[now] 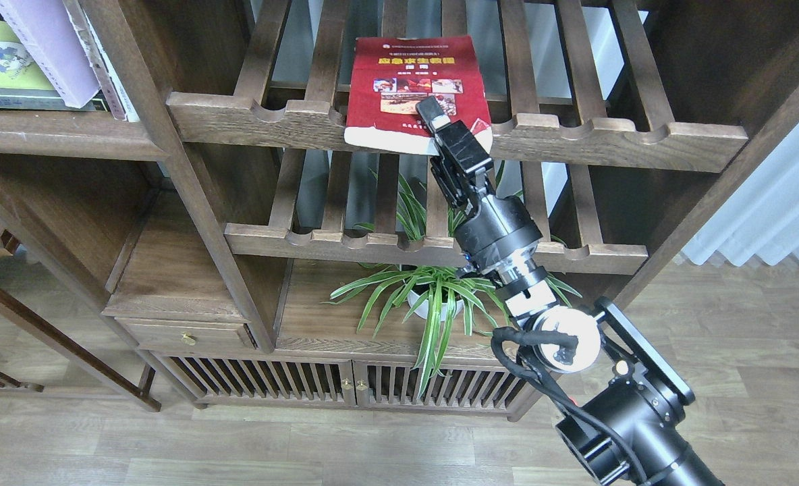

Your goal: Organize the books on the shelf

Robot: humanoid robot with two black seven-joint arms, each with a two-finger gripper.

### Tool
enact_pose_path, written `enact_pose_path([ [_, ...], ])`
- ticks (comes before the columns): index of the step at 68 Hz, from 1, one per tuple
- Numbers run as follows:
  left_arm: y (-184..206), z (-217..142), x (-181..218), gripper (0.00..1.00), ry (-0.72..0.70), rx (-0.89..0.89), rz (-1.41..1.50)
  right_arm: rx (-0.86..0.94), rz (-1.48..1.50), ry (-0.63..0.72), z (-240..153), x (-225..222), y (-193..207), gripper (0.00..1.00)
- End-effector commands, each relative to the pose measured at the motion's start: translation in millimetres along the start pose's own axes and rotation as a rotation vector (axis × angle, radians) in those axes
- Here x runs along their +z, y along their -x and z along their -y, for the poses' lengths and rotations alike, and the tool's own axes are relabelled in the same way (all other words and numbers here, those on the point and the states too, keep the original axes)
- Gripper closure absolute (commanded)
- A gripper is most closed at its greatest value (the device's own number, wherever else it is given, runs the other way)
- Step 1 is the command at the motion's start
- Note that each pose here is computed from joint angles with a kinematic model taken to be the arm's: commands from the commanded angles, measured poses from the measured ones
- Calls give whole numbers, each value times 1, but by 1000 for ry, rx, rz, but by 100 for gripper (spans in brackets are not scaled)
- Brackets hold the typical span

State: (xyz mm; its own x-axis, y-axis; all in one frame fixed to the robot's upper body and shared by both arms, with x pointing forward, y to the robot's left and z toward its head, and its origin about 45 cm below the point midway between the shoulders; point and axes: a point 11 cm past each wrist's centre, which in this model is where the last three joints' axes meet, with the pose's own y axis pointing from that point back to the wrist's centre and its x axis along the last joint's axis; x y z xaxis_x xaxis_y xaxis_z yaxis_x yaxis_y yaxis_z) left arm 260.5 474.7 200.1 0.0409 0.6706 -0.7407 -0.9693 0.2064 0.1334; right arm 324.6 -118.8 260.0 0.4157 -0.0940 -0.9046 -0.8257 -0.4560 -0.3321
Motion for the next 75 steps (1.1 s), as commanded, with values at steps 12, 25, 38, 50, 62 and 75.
enact_pose_path([
  [12,-2,-1,1,0,4,6,-2,-33,52,0,-21,11,4,95],
  [25,-4,-4,-4,0,-8,14,-5,-72,125,21,-49,32,7,95],
  [38,-13,-10,-18,0,-24,38,-43,-87,215,27,-89,55,1,95],
  [50,-13,-6,-49,0,-70,21,-131,-40,241,26,-108,63,-6,94],
  [62,-15,-5,-65,0,-104,26,-157,33,270,6,-131,70,-16,94],
  [75,-14,-2,-81,0,-91,7,-249,111,288,-4,-156,76,-25,94],
])
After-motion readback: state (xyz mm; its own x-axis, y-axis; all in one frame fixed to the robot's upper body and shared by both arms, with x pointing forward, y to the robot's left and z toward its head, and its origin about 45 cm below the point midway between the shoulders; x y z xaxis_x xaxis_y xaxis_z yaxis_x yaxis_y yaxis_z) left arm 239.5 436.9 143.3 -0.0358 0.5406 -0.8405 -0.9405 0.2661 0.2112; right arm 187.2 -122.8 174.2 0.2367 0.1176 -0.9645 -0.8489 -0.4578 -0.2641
